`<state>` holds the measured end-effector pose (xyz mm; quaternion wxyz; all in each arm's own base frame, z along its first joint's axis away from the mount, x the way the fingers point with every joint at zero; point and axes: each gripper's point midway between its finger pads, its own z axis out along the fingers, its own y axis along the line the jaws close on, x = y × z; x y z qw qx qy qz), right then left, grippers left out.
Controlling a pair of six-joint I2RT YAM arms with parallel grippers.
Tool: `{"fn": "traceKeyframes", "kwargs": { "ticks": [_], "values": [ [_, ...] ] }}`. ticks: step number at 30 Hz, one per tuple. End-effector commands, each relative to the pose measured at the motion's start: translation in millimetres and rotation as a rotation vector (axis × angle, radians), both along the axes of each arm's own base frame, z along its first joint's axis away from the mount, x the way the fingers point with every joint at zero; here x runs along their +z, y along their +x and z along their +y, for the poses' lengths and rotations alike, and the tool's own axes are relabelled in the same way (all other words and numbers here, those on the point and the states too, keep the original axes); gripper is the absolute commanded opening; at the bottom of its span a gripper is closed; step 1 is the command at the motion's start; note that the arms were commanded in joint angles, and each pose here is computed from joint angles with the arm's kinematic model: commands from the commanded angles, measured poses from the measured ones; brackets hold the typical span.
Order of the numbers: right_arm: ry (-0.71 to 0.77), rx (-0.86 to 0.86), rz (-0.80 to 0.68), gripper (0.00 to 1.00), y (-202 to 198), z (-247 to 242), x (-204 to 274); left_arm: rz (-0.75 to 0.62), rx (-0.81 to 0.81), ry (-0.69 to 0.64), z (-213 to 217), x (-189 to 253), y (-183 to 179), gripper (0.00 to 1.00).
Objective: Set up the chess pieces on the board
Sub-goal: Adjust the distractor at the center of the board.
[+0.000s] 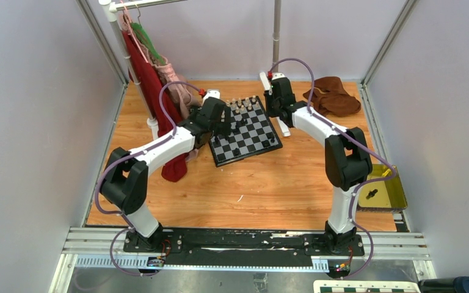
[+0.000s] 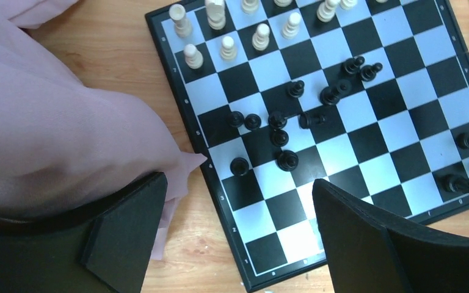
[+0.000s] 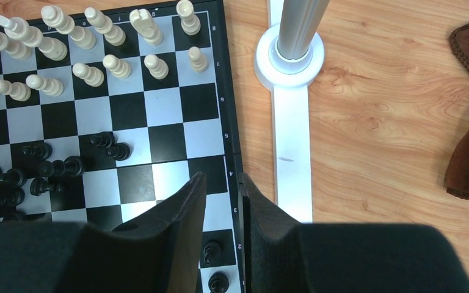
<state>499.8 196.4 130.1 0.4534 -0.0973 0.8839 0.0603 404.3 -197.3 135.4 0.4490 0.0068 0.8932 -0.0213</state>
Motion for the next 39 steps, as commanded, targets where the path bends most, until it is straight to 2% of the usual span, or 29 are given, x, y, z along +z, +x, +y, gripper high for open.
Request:
{"fn": "traceKeyframes", "kwargs": {
  "ticks": [1,7,14,20,24,27,39],
  "values": [
    [0.012,-0.018,-0.028,0.30,13,-1,8,-0.024,0.085,0.000,22,4,1,0.96],
    [0.009,-0.002,-0.019,0.30,12,1,6,-0.019,0.171,-0.003,54,1,-18,0.96],
    [0.005,0.013,-0.012,0.30,9,2,6,-0.036,0.195,-0.029,66,12,-36,0.96],
    [0.002,0.020,-0.012,0.30,6,1,7,-0.075,0.106,-0.104,42,38,-36,0.95],
    [-0.002,0.022,-0.015,0.30,4,0,9,-0.136,0.004,-0.106,17,58,-41,0.94],
    [-0.006,0.019,-0.018,0.30,3,-2,10,-0.122,-0.054,-0.099,2,60,-45,0.94],
    [-0.005,0.012,-0.023,0.30,-1,-5,12,-0.011,-0.055,-0.062,-14,22,-37,0.93]
  ]
}}
